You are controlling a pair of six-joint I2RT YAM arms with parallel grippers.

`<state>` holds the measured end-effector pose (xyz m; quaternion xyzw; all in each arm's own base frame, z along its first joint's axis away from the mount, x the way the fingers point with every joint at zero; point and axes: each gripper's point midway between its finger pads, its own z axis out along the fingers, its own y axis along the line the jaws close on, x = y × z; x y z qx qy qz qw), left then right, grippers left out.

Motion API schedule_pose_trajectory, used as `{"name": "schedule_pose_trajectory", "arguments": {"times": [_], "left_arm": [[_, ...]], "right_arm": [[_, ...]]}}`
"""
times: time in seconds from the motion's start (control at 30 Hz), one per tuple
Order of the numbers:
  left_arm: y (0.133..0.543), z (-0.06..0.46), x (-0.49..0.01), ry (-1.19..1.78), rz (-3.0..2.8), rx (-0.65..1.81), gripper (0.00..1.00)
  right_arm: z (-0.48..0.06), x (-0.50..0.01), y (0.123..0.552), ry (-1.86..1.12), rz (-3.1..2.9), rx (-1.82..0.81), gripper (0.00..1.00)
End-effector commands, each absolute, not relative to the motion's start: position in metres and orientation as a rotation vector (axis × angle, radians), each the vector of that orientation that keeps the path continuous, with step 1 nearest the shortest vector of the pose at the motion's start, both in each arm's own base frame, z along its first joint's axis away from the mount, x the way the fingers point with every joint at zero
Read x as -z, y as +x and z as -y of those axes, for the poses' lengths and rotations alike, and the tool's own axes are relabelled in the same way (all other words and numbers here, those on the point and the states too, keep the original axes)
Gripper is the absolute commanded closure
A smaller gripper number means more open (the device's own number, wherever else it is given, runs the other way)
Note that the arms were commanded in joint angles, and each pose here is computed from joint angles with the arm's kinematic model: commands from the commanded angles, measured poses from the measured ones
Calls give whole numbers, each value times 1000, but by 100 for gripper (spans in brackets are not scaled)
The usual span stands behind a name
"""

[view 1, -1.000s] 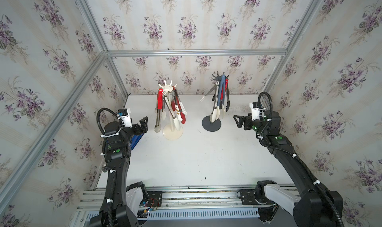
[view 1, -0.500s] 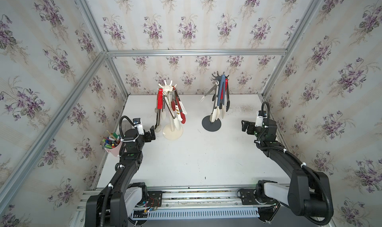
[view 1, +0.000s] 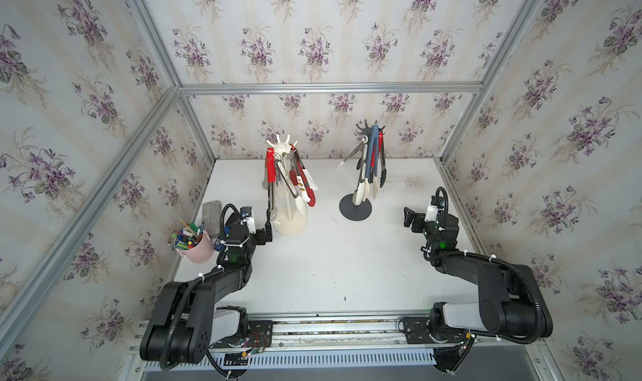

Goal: Hang food tongs on kitchen utensil racks
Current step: Reset both arms

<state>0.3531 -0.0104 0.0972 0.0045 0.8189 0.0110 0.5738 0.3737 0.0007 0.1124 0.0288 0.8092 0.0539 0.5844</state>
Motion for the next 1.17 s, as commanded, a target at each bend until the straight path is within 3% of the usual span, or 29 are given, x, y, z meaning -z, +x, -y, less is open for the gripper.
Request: {"name": "schedule_pose_trajectory", "arguments": {"times": [0.0,0.3,0.5,1.13], "left_arm": [[369,28,-110,107,-1815,-26,1],[380,32,-97,123,-1867,-60,1],[382,8,-97,-30,-1901,-173,1],[394,18,-91,39,-1970,-120,1]], "right_arm": [[0,-132,378,49,-1777,-112,0],[-13,-124,389,-6,-1765,-114,0],[-10,-121,382,13,-1743,-72,0],[-9,-121,376,24,-1721,-61,0]]}}
